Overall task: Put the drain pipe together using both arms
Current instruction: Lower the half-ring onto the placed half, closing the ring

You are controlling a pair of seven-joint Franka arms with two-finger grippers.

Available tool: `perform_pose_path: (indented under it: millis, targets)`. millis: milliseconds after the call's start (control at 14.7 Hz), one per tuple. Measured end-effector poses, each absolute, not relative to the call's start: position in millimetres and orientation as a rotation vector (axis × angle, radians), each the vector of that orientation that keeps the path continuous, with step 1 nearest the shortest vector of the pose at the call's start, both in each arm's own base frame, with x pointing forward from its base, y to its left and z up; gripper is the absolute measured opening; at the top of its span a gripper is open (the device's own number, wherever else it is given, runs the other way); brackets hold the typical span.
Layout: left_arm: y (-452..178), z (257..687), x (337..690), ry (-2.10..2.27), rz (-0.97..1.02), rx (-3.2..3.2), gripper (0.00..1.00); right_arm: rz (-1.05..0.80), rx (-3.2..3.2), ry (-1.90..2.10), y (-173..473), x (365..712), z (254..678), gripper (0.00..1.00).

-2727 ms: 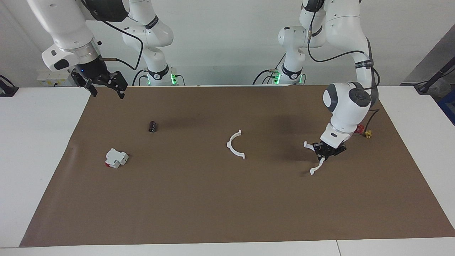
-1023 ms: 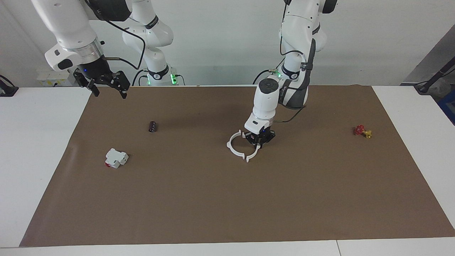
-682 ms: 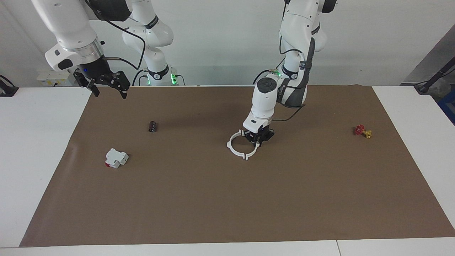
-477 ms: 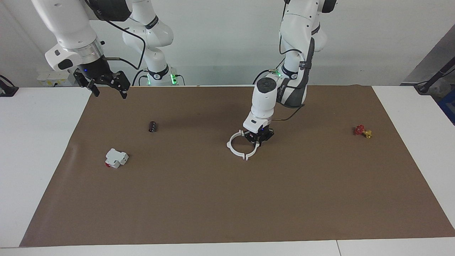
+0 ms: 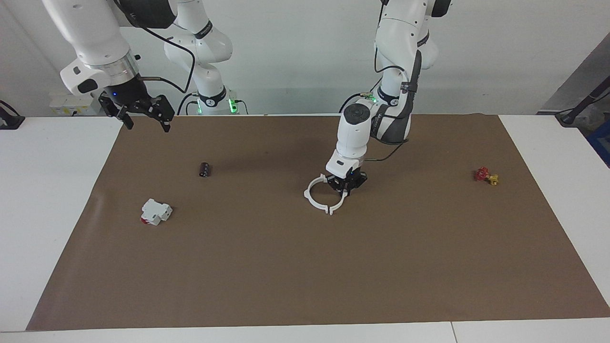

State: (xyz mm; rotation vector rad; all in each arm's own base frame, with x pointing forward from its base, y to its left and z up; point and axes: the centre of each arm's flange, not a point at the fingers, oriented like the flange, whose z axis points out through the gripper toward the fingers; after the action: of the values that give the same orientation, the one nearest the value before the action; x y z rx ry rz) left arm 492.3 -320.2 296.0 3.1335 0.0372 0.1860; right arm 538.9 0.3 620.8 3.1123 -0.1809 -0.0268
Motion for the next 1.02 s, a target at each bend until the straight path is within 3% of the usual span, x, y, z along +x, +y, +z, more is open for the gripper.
perform_pose_path:
  millis: [1023]
  targets:
    - [-324.9, 296.0, 489.2, 0.016, 0.187, 3.134, 0.2, -0.027, 3.112, -0.18, 0.5, 538.9, 620.9, 1.0]
